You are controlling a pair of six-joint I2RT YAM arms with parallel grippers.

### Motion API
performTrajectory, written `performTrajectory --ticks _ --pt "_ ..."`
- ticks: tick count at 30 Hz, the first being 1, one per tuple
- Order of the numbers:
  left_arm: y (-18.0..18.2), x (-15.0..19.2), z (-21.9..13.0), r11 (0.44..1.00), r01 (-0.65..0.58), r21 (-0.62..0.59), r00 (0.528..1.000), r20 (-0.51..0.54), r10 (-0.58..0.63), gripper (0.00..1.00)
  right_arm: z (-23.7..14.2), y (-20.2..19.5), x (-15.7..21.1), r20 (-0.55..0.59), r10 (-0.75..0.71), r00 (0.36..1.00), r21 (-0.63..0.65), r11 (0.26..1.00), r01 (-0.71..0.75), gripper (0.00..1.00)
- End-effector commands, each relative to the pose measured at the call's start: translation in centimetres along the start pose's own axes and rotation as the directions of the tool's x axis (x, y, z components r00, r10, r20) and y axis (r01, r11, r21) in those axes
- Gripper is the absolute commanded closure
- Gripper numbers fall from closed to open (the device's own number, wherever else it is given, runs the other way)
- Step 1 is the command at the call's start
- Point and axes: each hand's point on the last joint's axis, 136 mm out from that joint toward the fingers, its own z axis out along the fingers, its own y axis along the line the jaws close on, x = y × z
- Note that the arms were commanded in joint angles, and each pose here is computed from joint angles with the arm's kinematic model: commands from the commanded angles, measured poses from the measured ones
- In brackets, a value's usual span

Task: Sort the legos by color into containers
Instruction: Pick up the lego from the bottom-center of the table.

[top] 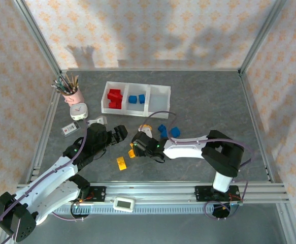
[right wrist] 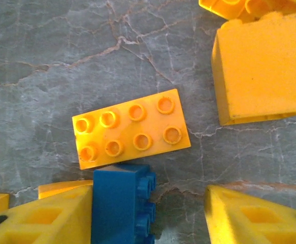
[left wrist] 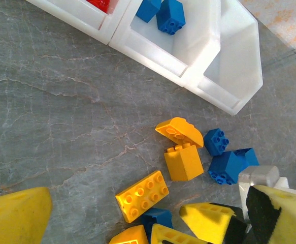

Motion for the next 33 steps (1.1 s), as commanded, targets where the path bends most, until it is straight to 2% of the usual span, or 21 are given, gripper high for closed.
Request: performTrajectory --ticks 1,5,12,21,29,33 --pt "0.7 0.2 0.0 1.0 0.01 -0.023 1.0 0.009 -0.01 0.01 0.3 -0.2 0.0 0.0 -0.01 1.0 0.019 1.0 0.01 0.46" --pt "0.6 0.1 0.0 1.0 0.006 -0.022 1.0 0.009 -0.006 0.01 0.5 0.2 0.4 -0.025 -0.028 0.999 0.009 1.0 0.029 0.48" --pt "0.4 0.0 -0.1 1.0 0.005 -0.018 1.0 0.008 -0.005 0.01 0.8 -0.2 0.4 -0.033 -0.037 0.999 0.04 0.998 0.038 0.6" --pt "-0.4 -0.6 -0.3 1.0 -0.008 0.0 1.0 0.023 0.008 0.01 -1.3 0.2 -1.5 0.026 -0.035 0.999 0.029 0.999 0.034 0.76" --pt "-1.9 -3.3 -1.1 0.999 -0.05 0.008 0.995 0.089 0.049 0.01 -5.3 -0.3 -7.3 0.154 -0.022 0.988 0.032 0.999 0.018 0.79" --pt "-2.1 -5.1 -1.4 0.998 -0.056 -0.003 0.99 0.129 0.056 0.01 -5.1 -1.7 -11.4 0.21 0.014 0.978 0.044 0.999 -0.024 0.79"
